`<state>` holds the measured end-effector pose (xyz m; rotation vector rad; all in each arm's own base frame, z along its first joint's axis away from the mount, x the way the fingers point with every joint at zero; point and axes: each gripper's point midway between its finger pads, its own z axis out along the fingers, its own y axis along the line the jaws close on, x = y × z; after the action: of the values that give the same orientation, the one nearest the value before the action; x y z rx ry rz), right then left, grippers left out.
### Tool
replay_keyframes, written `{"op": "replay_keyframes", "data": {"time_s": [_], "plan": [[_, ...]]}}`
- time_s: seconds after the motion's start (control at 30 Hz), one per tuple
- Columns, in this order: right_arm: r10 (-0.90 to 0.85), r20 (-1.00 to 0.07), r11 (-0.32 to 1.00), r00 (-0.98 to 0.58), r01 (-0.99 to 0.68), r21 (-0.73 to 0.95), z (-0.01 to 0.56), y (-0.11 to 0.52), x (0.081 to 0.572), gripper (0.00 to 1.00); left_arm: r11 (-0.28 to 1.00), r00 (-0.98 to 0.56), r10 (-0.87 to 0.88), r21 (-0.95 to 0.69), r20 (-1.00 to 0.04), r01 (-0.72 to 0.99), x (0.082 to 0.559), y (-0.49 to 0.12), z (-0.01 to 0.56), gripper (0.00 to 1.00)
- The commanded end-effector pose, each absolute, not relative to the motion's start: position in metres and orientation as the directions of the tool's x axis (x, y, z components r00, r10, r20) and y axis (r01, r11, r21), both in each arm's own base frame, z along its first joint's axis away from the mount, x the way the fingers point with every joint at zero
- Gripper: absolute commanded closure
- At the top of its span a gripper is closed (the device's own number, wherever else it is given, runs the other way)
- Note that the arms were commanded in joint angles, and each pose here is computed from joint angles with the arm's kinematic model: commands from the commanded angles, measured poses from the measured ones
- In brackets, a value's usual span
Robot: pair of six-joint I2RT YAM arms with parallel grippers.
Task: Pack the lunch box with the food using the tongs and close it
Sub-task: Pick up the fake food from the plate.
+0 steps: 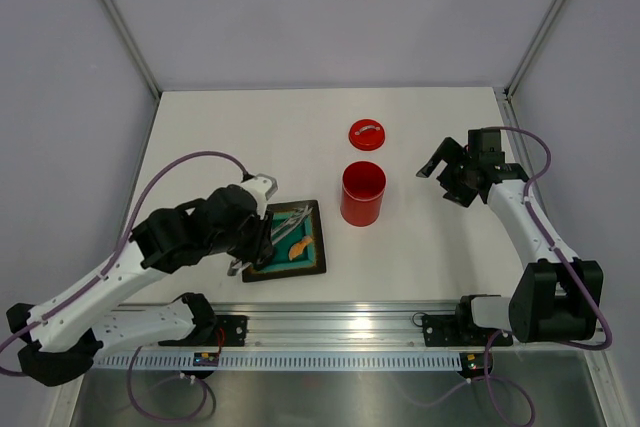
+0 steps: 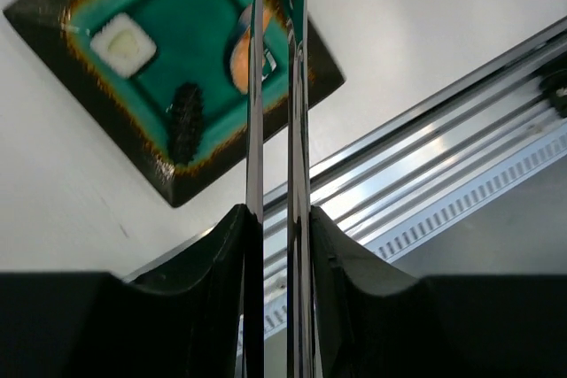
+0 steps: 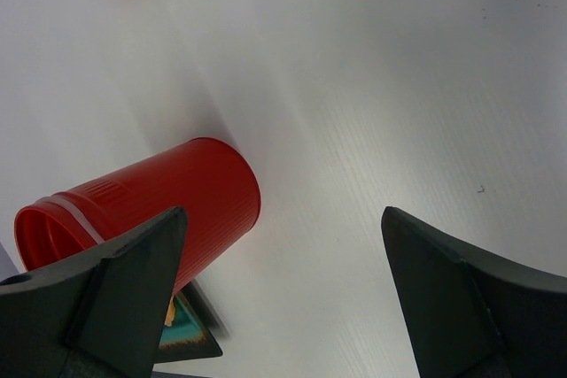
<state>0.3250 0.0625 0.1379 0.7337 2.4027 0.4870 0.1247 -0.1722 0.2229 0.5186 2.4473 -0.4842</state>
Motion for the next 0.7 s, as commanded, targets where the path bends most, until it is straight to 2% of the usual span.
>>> {"op": "replay_keyframes", "data": {"time_s": [0.0, 0.23, 0.67], "plan": [[0.599, -0.419, 0.777, -0.683, 0.369, 0.509, 0.143, 0.067, 0.332, 0.01, 0.873, -0.791, 0.257, -0.218, -0.555, 0.436, 0.115, -0.163, 0.201, 0.66], [0.595, -0.431, 0.782, -0.679, 0.365, 0.505, 0.148, 0.065, 0.33, 0.0, 0.865, -0.813, 0.296, -0.221, -0.501, 0.451, 0.112, -0.172, 0.168, 0.63], [0.602, -0.42, 0.777, -0.679, 0.377, 0.504, 0.142, 0.065, 0.326, 0.01, 0.873, -0.82, 0.324, -0.186, -0.471, 0.452, 0.11, -0.166, 0.152, 0.53]]}}
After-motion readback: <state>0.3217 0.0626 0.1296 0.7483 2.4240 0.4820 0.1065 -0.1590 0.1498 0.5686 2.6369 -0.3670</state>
